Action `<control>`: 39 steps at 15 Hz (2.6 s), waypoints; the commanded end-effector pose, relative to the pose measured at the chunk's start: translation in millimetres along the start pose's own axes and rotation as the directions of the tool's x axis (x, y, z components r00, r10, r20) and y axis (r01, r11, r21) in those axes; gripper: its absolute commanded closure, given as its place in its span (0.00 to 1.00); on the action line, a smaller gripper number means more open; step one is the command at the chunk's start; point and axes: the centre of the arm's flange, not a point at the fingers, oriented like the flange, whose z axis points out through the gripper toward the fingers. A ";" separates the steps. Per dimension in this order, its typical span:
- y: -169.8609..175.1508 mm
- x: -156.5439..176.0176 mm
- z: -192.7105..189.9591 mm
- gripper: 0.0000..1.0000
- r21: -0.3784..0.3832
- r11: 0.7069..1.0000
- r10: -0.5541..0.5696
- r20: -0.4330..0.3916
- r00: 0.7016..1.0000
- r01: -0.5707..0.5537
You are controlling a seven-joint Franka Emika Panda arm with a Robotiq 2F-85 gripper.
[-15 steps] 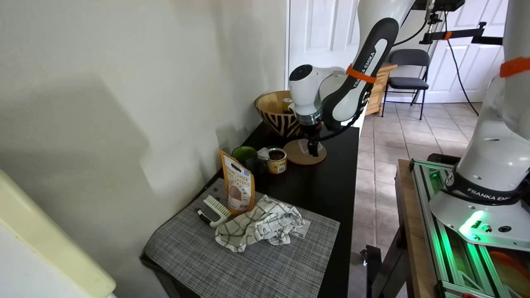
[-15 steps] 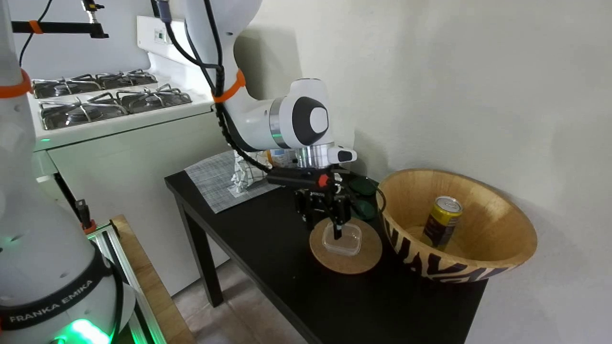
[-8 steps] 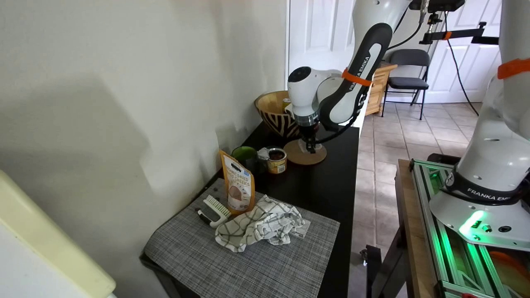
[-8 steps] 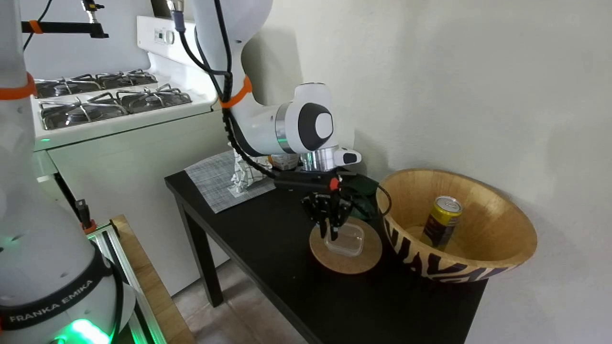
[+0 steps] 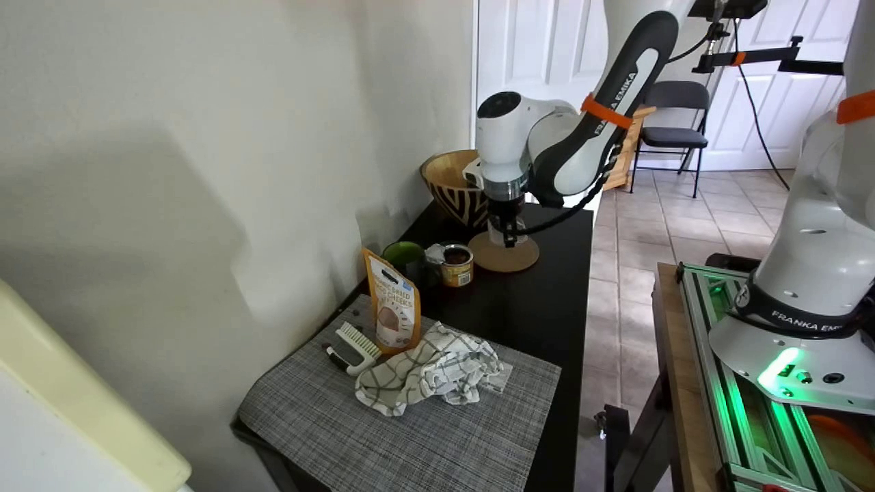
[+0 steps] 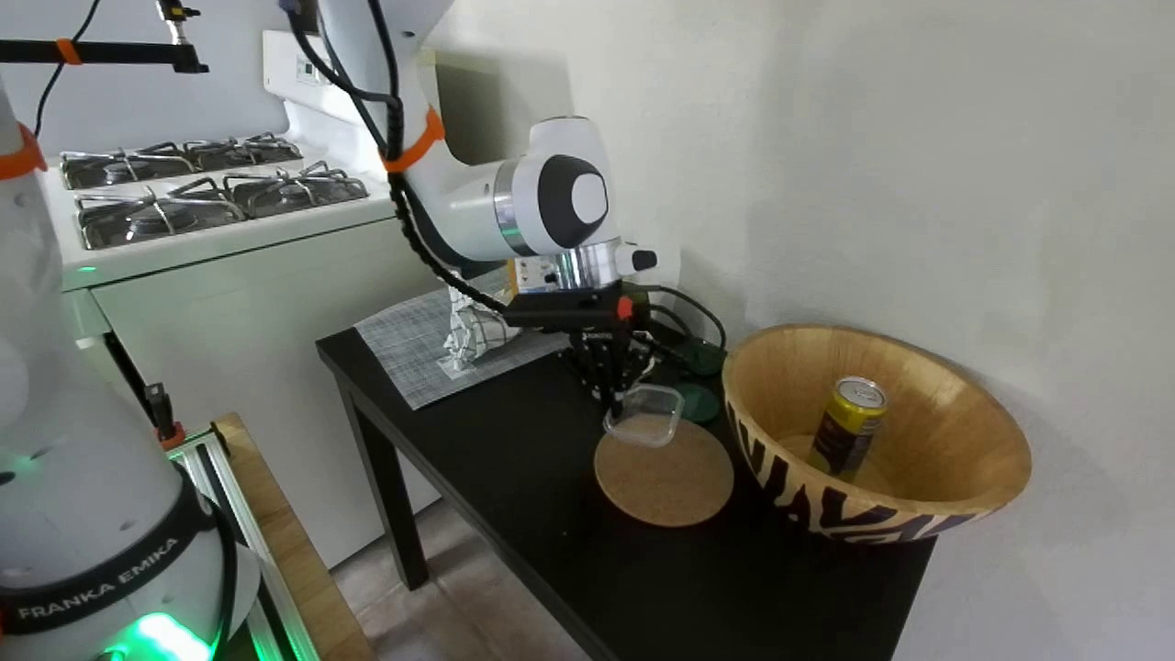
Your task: Put the lunchbox in the wooden bowl
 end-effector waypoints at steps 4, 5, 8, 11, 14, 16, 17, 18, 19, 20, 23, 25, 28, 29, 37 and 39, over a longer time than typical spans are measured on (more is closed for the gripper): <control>33.3 -55.1 -119.0 0.98 0.043 0.998 0.055 -0.306 0.950 -0.044; 51.5 -58.6 -129.3 0.98 0.073 0.995 0.088 -0.348 0.933 -0.066; 107.4 -61.4 -139.8 0.98 0.183 0.978 0.173 -0.454 0.874 -0.099; 146.8 -61.1 -135.7 0.98 0.312 0.942 0.276 -0.501 0.820 -0.127; 178.8 -62.5 -136.7 0.98 0.405 0.902 0.357 -0.505 0.786 -0.149; 200.5 -59.4 -132.9 0.98 0.450 0.875 0.403 -0.475 0.782 -0.177; 209.5 -57.9 -129.6 0.98 0.471 0.858 0.430 -0.440 0.788 -0.205; 215.8 -56.0 -124.8 0.98 0.481 0.844 0.451 -0.397 0.799 -0.238; 220.9 -53.7 -118.0 0.98 0.488 0.830 0.467 -0.346 0.814 -0.269; 224.0 -50.3 -110.4 0.98 0.491 0.820 0.477 -0.305 0.824 -0.293; 235.7 -42.1 -88.9 0.98 0.476 0.800 0.500 -0.193 0.844 -0.365; 245.5 -34.4 -72.6 0.98 0.479 0.781 0.518 -0.137 0.845 -0.401; 258.0 -21.9 -57.3 0.98 0.489 0.765 0.526 -0.096 0.845 -0.420; 262.4 -17.6 -53.3 0.98 0.491 0.760 0.526 -0.081 0.846 -0.426; 271.4 -2.7 -72.8 0.38 0.492 0.802 0.388 0.001 0.922 -0.338; 268.3 -10.0 -90.4 0.22 0.463 0.831 0.361 -0.030 0.932 -0.308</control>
